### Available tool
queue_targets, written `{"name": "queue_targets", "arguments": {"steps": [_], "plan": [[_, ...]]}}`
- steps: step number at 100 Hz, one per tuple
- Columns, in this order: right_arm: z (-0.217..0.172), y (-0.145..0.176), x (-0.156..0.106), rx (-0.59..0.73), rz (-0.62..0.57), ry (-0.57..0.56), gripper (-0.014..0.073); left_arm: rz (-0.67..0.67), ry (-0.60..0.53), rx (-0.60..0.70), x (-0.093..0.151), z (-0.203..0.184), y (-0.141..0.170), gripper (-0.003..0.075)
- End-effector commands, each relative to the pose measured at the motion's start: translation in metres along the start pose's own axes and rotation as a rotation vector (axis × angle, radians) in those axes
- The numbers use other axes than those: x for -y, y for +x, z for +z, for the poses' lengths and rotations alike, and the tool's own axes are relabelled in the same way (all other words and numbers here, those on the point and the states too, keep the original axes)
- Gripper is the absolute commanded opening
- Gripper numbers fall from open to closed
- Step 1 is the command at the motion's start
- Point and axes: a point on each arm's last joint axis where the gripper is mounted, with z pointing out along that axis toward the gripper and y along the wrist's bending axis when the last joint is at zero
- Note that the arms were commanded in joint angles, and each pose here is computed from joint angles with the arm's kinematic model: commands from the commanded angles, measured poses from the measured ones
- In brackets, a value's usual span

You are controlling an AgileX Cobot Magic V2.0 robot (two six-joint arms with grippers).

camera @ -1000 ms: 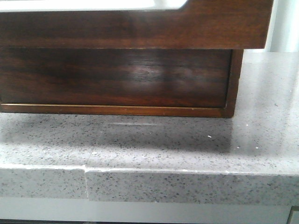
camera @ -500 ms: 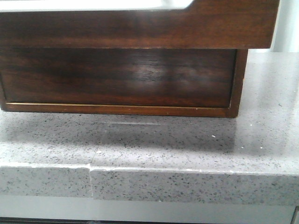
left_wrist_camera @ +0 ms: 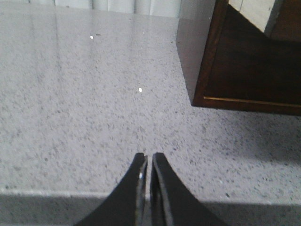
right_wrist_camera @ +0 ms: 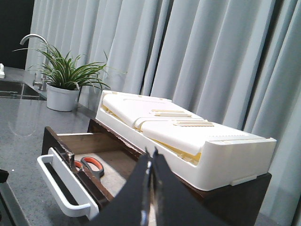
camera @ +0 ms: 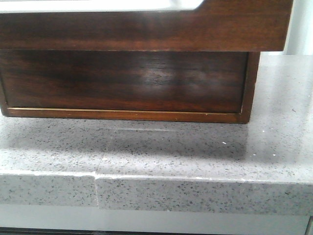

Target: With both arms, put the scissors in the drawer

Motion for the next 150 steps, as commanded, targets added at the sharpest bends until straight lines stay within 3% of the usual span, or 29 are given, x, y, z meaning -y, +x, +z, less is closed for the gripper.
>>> {"name": "queue_targets", "arguments": {"steps": [1, 79, 86, 102, 118, 137, 143, 150], "plan": [[0.001, -0.012, 0.005, 0.076, -0.008, 0.047, -0.0046, -0.041, 0.011, 0.019, 0.000, -0.001, 0.005, -0.0020], [0.002, -0.009, 0.004, 0.064, -0.008, 0.048, -0.0046, -0.041, 0.009, 0.002, 0.000, 0.000, 0.006, -0.0020], [0.003, -0.001, 0.004, 0.051, -0.045, 0.098, -0.0046, -0.041, 0.009, 0.002, 0.000, 0.000, 0.006, -0.0020], [0.008, 0.042, 0.004, 0.067, -0.107, 0.353, -0.0046, -0.041, 0.009, 0.002, 0.000, 0.000, 0.006, -0.0020], [0.004, 0.125, -0.001, -0.116, -0.070, 0.558, -0.0046, -0.041, 0.009, 0.002, 0.000, 0.000, 0.006, -0.0020], [-0.009, 0.184, -0.011, -0.282, -0.175, 0.632, -0.0046, -0.041, 0.009, 0.002, 0.000, 0.000, 0.006, -0.0020], [-0.010, 0.195, -0.013, -0.311, -0.145, 0.627, -0.0046, -0.041, 0.009, 0.002, 0.000, 0.000, 0.006, -0.0020], [-0.011, 0.204, -0.015, -0.353, -0.024, 0.625, -0.0046, -0.041, 0.009, 0.002, 0.000, 0.000, 0.006, -0.0020]]}}
